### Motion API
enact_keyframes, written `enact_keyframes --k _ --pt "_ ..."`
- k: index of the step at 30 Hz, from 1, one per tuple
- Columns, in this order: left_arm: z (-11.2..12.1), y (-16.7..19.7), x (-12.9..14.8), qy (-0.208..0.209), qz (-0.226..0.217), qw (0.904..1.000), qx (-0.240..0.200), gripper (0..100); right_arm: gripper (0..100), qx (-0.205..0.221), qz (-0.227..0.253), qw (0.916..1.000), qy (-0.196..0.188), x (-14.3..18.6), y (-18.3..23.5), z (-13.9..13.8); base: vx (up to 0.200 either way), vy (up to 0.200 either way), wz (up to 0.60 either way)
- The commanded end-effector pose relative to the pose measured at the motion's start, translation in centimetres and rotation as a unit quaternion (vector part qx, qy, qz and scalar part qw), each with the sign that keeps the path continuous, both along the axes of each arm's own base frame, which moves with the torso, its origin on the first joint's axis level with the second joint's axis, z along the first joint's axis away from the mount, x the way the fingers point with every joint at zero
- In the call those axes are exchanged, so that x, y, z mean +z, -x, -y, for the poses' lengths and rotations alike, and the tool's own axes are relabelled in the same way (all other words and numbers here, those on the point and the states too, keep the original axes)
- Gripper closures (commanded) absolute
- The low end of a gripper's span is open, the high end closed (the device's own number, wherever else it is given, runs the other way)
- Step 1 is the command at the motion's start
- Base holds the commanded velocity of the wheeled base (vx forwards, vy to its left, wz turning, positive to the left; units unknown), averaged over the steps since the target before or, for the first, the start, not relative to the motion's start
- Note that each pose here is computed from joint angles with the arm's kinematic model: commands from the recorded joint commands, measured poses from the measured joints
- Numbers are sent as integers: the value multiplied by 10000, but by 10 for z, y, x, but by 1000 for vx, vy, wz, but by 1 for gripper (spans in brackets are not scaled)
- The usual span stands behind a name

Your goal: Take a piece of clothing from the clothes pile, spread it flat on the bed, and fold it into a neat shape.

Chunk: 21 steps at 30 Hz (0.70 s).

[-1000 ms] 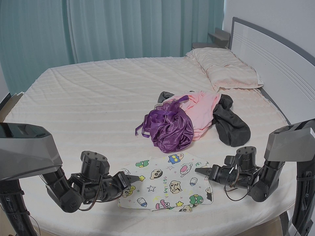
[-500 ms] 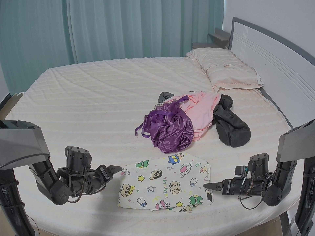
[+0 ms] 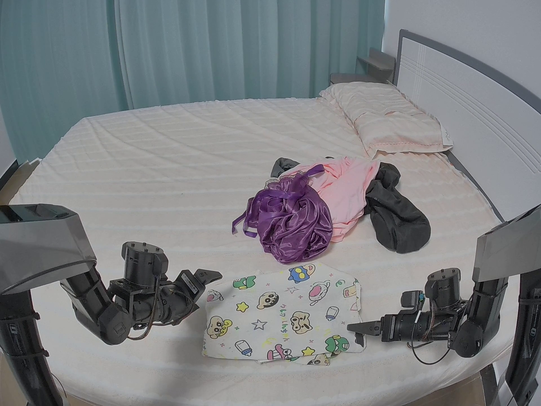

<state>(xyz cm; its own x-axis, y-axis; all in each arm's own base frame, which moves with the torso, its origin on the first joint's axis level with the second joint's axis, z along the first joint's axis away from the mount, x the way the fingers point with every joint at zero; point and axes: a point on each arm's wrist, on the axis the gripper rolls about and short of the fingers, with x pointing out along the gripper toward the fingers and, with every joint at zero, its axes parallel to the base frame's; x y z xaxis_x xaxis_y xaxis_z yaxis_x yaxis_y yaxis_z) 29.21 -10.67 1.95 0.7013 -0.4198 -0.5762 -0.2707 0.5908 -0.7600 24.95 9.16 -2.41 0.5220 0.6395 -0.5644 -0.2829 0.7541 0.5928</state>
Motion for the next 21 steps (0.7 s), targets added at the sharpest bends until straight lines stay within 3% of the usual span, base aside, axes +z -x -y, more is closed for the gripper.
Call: enact_keyframes --k 1,18,19,21 --pt "7 -7 -9 -45 -51 10000 -54 0 0 18 1 10000 -11 -1 0 -1 0 0 0" --pt "16 -20 -19 -294 92 9992 -254 0 0 55 112 9999 -71 1 -2 -5 0 0 0" --pt "16 -21 -19 -296 103 9992 -259 100 0 55 112 9999 -71 1 -2 -5 0 0 0" --pt "15 -22 -24 -471 137 9981 -368 100 0 55 105 9999 -68 1 -1 -4 0 0 0"
